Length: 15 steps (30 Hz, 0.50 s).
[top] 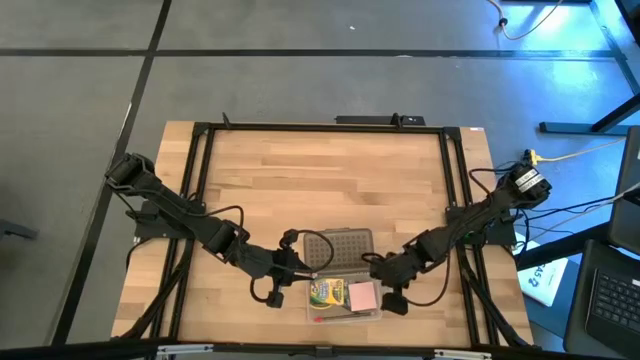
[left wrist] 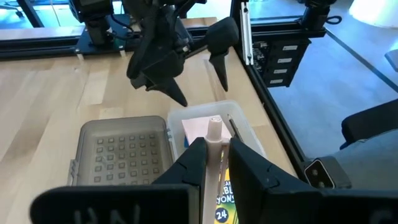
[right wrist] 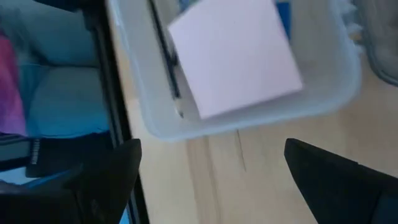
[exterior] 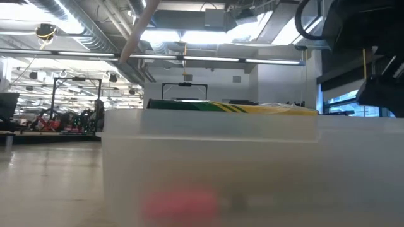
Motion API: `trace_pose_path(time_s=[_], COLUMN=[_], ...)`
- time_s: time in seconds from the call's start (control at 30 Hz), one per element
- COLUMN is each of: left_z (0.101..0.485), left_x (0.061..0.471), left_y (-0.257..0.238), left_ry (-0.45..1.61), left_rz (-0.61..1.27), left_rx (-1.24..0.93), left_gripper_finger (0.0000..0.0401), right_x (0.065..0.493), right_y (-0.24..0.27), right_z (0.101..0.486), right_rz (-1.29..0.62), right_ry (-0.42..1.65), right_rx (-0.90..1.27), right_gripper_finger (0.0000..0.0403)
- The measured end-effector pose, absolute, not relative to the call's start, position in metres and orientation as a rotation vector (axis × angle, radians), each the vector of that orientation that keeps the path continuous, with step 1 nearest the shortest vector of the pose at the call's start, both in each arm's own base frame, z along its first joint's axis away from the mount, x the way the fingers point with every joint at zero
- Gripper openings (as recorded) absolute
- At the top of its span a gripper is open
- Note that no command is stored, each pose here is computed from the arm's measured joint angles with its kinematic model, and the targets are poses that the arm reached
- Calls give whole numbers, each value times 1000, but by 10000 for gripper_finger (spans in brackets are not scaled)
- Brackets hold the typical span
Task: Pack school essentials
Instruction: Put the pink pen into the supply box
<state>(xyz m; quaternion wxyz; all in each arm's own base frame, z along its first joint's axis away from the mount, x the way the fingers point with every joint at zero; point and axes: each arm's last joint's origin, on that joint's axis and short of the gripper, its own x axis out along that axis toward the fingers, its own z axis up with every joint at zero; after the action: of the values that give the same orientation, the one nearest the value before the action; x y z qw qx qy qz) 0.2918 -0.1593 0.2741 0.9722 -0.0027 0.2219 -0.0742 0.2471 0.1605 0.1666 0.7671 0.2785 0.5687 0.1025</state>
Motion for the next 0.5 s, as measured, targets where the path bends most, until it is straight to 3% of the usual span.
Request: trace_pose_path(time_s=[0.5], left_z=[274], left_x=[292], left_y=[-159], left_ry=[446], left_rz=[-150], left_rx=[-7], left_gripper_finger=[42], right_x=[254], right_y=[153], right_z=[162], right_rz=[246], right_ry=[1128], right_rx=[617], right_gripper_finger=[397])
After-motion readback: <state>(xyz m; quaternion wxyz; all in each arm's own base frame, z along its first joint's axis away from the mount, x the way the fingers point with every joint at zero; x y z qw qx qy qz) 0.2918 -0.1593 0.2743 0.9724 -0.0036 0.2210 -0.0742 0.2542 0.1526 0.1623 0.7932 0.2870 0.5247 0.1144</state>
